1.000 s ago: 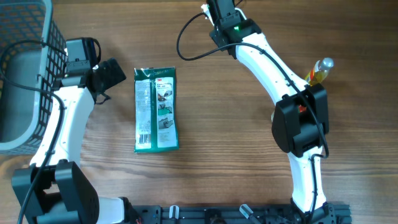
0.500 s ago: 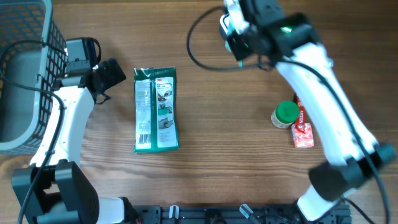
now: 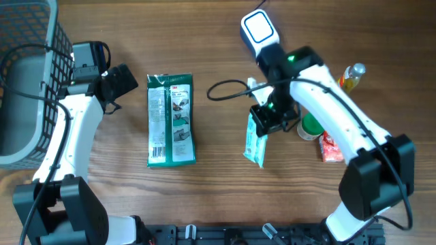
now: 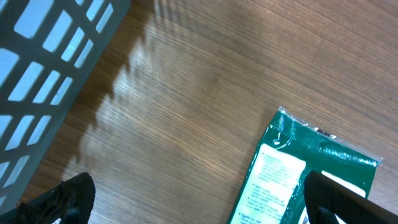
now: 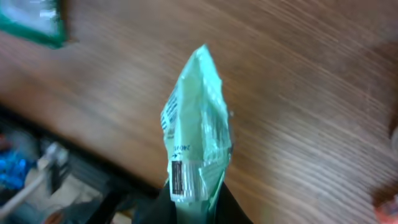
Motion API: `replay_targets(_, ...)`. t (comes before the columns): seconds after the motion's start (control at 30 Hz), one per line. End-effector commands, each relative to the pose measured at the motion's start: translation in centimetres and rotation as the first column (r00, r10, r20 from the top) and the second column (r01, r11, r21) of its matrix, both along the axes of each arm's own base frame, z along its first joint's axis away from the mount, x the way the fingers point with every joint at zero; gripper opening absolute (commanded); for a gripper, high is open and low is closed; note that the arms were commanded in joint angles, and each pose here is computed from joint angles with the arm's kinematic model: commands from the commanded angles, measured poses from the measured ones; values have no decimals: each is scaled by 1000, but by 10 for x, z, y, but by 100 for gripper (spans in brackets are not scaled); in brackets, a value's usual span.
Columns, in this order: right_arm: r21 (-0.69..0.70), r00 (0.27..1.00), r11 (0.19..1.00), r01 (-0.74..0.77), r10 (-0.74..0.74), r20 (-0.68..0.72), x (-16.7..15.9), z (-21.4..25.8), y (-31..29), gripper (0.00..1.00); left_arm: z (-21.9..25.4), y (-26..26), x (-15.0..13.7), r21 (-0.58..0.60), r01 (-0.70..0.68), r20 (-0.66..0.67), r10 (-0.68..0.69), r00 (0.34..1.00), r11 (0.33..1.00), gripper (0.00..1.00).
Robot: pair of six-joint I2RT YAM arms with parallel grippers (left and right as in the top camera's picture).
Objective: Scan the item barcode
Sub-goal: 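Lower the wipes packet right of the glove pack and open the right gripper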
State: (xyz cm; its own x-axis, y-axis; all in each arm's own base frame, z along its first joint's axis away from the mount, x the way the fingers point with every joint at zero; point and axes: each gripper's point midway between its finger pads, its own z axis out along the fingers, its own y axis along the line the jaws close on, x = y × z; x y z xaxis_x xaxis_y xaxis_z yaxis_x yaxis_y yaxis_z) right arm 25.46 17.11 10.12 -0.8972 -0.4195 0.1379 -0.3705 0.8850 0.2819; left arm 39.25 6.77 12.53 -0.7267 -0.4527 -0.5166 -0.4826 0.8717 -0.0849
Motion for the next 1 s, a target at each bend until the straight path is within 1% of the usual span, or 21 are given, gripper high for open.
replay_targets(0.0, -165, 993, 980, 114, -109, 38, 2, -37, -28, 12, 2, 4, 1, 14, 1, 2, -1, 1000, 1000, 100)
replay_targets(0.07, -212, 988, 967, 145, -131, 82, 6, -51, -37, 13, 2, 4, 1, 14, 1, 2, -1, 1000, 1000, 100)
replay_targets(0.23, -199, 964, 947, 254, -231, 132, 14, -69, -35, 14, 2, 4, 1, 14, 1, 2, -1, 1000, 1000, 100)
replay_targets(0.27, -192, 960, 945, 264, -238, 146, 17, -71, -34, 15, 2, 4, 1, 14, 1, 2, -1, 1000, 1000, 100)
replay_targets(0.3, -193, 957, 943, 270, -242, 160, 20, -72, -34, 19, 2, 4, 1, 14, 1, 2, -1, 1000, 1000, 100)
replay_targets(0.33, -222, 943, 923, 313, -274, 189, 24, -72, -40, 29, 2, 4, 1, 14, 1, 2, -1, 1000, 1000, 100)
replay_targets(0.4, -260, 927, 898, 354, -300, 226, 28, -72, -49, 38, 2, 4, 1, 14, 1, 2, -1, 1000, 1000, 100)
replay_targets(0.43, -270, 920, 889, 369, -310, 239, 30, -72, -51, 47, 2, 4, 1, 14, 1, 2, -1, 1000, 1000, 100)
replay_targets(0.47, -268, 911, 882, 388, -323, 254, 33, -72, -51, 60, 2, 4, 1, 14, 1, 2, -1, 1000, 1000, 100)
replay_targets(0.5, -260, 908, 883, 391, -326, 262, 35, -72, -50, 68, 2, 4, 1, 14, 1, 2, -1, 1000, 1000, 100)
replay_targets(0.53, -248, 902, 881, 402, -335, 273, 39, -72, -49, 81, 2, 4, 1, 14, 1, 2, -1, 1000, 1000, 100)
replay_targets(0.57, -243, 892, 872, 425, -357, 278, 40, -72, -48, 82, 2, 4, 1, 14, 1, 2, -1, 1000, 1000, 100)
replay_targets(0.6, -235, 875, 857, 459, -391, 285, 42, -72, -47, 85, 2, 4, 1, 14, 1, 2, -1, 1000, 1000, 100)
replay_targets(0.67, -223, 866, 853, 472, -403, 295, 45, -72, -46, 89, 2, 4, 1, 14, 1, 2, -1, 1000, 1000, 100)
replay_targets(0.77, -173, 850, 860, 480, -407, 333, 59, -71, -39, 89, 2, 4, 1, 14, 1, 2, -1, 1000, 1000, 100)
replay_targets(0.83, -123, 845, 869, 480, -420, 331, 65, -69, -30, 86, 2, 4, 1, 14, 1, 2, -1, 1000, 1000, 100)
replay_targets(0.93, 8, 863, 889, 459, -448, 235, 63, -67, 0, 74, 2, 4, 1, 14, 1, 2, -1, 1000, 1000, 100)
replay_targets(0.97, 26, 865, 890, 456, -450, 223, 63, -66, 4, 74, 2, 4, 1, 14, 1, 2, -1, 1000, 1000, 100)
